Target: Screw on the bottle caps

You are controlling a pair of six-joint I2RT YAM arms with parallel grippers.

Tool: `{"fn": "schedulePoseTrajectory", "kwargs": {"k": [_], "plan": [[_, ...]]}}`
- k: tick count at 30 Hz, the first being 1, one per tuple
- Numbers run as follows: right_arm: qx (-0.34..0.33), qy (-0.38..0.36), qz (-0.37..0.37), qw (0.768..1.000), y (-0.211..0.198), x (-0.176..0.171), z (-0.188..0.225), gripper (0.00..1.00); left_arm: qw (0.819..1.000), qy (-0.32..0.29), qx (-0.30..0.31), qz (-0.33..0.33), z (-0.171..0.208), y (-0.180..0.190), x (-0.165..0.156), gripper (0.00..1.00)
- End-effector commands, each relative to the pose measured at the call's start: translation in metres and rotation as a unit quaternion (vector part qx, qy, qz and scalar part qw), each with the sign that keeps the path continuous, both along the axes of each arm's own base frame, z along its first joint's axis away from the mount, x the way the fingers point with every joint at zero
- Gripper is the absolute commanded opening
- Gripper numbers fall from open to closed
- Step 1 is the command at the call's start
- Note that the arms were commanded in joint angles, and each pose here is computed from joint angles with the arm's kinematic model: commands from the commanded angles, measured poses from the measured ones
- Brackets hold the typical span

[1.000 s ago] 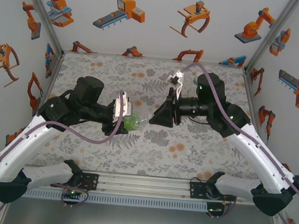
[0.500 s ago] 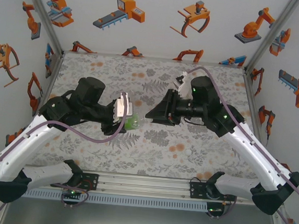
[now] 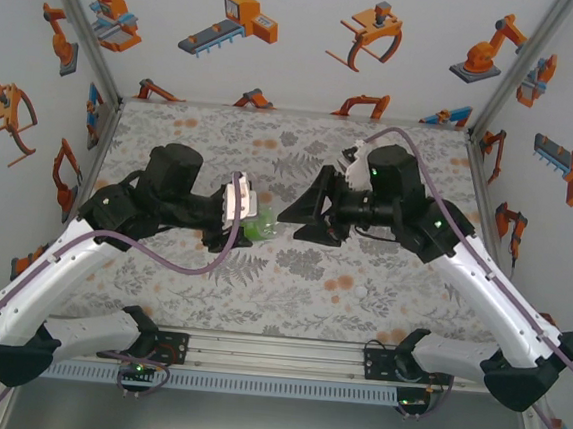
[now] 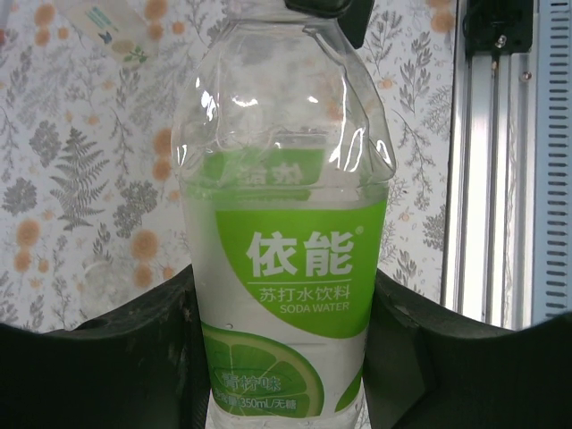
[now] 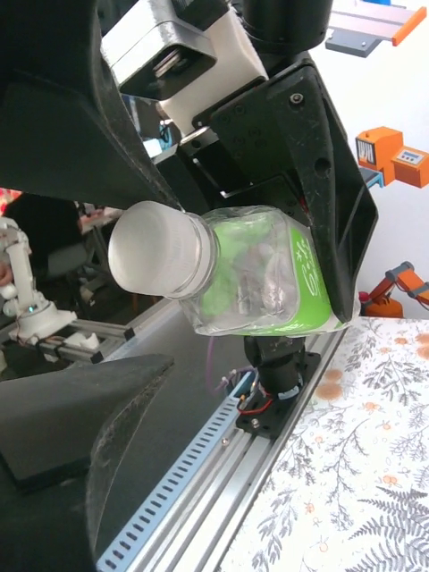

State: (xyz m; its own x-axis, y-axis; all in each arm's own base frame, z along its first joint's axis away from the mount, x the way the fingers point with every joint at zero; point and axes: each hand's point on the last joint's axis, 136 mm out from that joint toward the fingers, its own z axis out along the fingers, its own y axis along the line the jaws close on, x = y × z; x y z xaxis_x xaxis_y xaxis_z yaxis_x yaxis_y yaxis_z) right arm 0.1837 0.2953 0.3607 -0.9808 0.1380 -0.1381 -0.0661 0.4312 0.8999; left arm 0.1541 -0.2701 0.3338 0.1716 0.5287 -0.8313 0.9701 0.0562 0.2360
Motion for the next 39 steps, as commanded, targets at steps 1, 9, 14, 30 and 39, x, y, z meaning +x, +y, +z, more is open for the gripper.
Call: {"fn": "schedulePoseTrajectory", "kwargs": {"k": [1,9,14,30,39], "plan": [[-0.017,-0.057,0.01,0.998,-0.01,-0.004,0.014,0.67,0.999,-0.016,-0.029,-0.021,0.015,-0.005,-0.005,0.11],[-0.023,-0.201,0.022,0.979,-0.022,0.008,0.049,0.71,0.999,-0.016,-0.03,-0.018,0.014,-0.002,-0.008,0.11],[-0.037,-0.356,0.057,0.932,-0.026,0.009,0.082,0.72,0.999,-0.016,-0.033,-0.018,0.015,0.0,-0.011,0.11],[0.028,-0.731,0.305,0.61,-0.015,-0.064,0.084,0.66,0.999,-0.003,-0.044,-0.033,0.018,-0.001,-0.021,0.11],[0.062,-0.73,0.321,0.599,-0.005,-0.066,0.084,0.56,0.999,0.001,-0.04,-0.035,0.016,-0.002,-0.021,0.11]]}}
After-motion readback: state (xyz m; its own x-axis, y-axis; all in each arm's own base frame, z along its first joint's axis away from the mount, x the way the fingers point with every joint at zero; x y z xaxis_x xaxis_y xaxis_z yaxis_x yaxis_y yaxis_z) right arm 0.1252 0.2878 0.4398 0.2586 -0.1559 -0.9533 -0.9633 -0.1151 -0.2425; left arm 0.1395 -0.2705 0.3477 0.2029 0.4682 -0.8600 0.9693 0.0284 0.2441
